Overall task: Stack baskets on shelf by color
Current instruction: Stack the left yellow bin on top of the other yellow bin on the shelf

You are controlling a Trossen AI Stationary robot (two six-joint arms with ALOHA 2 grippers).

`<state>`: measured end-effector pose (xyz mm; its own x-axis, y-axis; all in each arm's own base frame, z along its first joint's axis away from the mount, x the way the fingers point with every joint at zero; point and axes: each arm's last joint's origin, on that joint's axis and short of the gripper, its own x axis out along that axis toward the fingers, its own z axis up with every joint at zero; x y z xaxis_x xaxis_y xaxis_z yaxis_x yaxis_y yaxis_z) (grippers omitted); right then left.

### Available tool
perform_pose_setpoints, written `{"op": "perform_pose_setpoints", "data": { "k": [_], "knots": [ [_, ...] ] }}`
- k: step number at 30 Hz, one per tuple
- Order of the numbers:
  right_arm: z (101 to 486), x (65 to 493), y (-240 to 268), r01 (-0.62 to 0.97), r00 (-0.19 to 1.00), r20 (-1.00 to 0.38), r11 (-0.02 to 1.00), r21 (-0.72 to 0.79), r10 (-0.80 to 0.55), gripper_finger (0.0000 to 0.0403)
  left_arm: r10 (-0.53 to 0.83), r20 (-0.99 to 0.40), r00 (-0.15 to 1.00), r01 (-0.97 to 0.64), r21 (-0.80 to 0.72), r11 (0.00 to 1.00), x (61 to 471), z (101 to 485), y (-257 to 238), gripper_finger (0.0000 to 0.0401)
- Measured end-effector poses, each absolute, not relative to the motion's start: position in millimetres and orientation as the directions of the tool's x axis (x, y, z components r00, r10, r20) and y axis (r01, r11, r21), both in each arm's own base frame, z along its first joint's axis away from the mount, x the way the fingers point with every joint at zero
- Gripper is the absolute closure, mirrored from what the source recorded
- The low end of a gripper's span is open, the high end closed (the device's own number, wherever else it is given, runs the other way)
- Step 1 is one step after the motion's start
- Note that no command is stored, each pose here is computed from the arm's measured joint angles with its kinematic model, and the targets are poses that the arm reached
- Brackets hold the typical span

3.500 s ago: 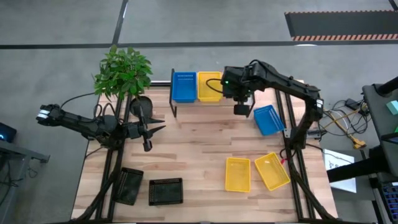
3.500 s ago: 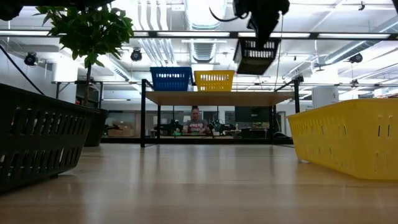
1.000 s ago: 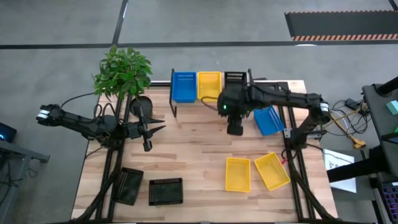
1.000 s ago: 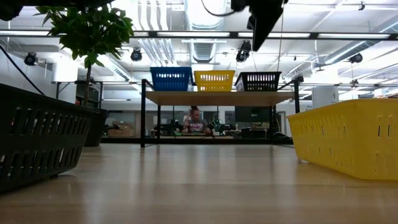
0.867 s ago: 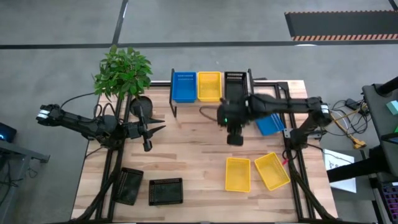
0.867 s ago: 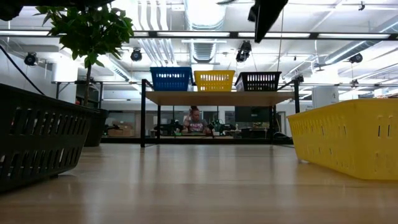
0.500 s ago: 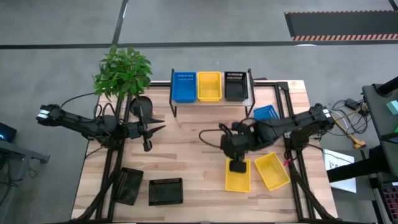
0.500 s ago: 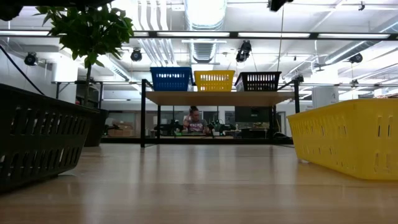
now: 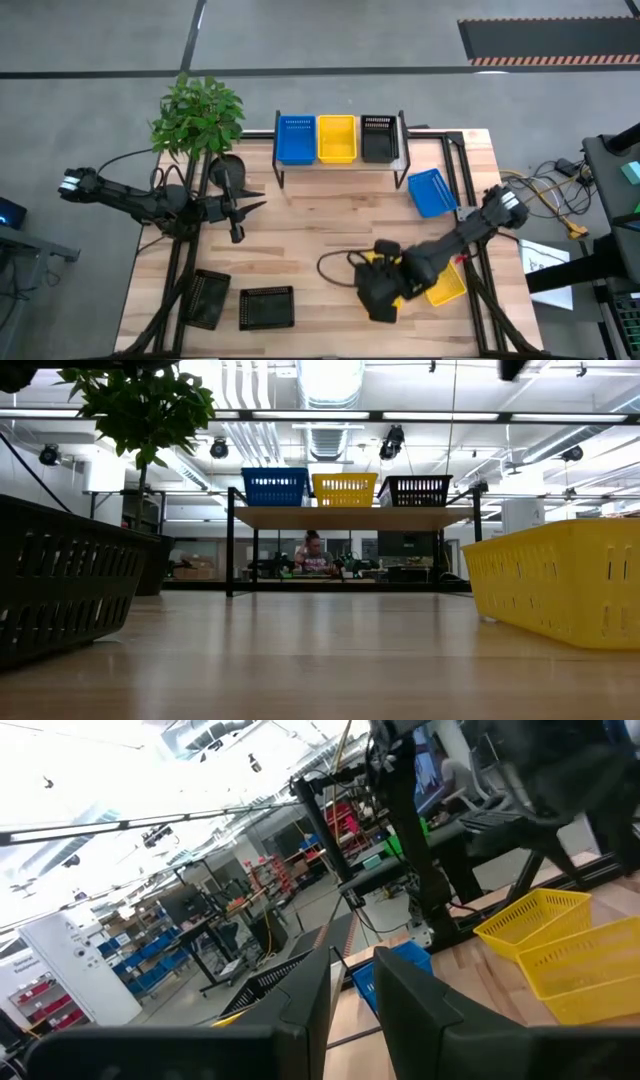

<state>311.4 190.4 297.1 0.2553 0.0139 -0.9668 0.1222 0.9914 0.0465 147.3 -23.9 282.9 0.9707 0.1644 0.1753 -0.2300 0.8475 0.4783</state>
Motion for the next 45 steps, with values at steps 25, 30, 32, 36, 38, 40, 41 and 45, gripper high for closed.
{"op": "perform_pose_setpoints", "data": {
  "k": [25, 30, 32, 36, 38, 40, 41, 45],
  "knots": [
    [181, 323, 256, 0.046, 0.013, -0.996, 0.995, -0.088, -0.089, 0.026, 0.164, 0.174, 0.971, -0.229, 0.478, 0.848, 149, 282, -24, 0.0338],
    [176, 323, 256, 0.043, 0.003, -0.995, 0.994, -0.097, -0.098, 0.0314, 0.021, 0.189, 0.982, -0.113, 0.492, 0.864, 155, 282, -30, 0.0338],
    [176, 323, 256, 0.038, 0.003, -0.995, 0.994, -0.098, -0.098, 0.0343, -0.033, 0.219, 0.975, -0.077, 0.473, 0.878, 162, 283, -33, 0.0338],
    [183, 323, 254, 0.024, 0.016, -0.996, 0.996, -0.086, -0.087, 0.0388, -0.067, 0.221, 0.973, -0.034, 0.425, 0.905, 179, 280, -38, 0.0338],
    [192, 323, 252, 0.027, 0.033, -0.997, 0.997, -0.074, -0.075, 0.039, -0.083, 0.177, 0.981, 0.006, 0.398, 0.918, 190, 279, -42, 0.0342],
    [200, 322, 247, 0.028, 0.048, -0.996, 0.997, -0.07, -0.071, 0.0393, -0.096, 0.119, 0.988, 0.046, 0.367, 0.929, 200, 279, -47, 0.0349],
    [205, 322, 245, 0.027, 0.058, -0.995, 0.997, -0.077, -0.078, 0.0393, -0.105, 0.077, 0.992, 0.071, 0.355, 0.932, 205, 278, -50, 0.0353],
    [228, 318, 232, 0.001, 0.086, -0.993, 0.997, -0.077, -0.077, 0.0393, -0.143, -0.154, 0.978, 0.185, 0.304, 0.935, 219, 272, -63, 0.0371]
  ]
}}
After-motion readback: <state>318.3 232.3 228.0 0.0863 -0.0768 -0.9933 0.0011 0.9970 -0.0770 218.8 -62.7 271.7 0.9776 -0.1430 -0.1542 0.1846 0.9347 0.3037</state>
